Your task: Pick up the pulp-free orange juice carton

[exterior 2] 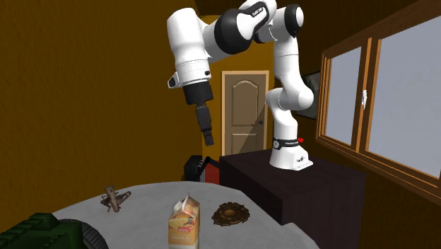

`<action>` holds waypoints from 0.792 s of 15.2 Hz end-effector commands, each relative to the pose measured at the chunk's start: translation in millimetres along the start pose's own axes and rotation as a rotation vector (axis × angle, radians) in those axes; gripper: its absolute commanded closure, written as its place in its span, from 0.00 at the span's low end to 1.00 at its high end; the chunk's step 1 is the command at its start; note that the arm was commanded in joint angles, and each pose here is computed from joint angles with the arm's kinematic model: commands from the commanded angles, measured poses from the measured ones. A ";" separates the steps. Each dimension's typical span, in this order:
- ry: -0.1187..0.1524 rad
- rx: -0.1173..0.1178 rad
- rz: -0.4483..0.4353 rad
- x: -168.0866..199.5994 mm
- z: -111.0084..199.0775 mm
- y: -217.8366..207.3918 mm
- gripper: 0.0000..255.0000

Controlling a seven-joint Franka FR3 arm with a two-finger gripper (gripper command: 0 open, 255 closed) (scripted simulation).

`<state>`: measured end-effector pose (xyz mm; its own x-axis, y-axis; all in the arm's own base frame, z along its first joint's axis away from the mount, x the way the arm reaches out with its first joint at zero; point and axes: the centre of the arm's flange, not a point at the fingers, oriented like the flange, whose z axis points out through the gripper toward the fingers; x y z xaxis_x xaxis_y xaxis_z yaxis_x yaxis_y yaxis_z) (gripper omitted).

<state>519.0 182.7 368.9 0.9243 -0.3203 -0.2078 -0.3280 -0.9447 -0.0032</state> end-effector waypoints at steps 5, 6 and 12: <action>-0.031 0.033 0.095 50.6 46.5 -43.3 0.00; -0.037 0.038 0.111 59.3 53.5 -50.4 0.00; -0.067 0.070 0.203 112.7 95.8 -90.3 0.00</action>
<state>623.8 235.0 260.8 0.8332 -0.4821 -0.2710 -0.5058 -0.8624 -0.0211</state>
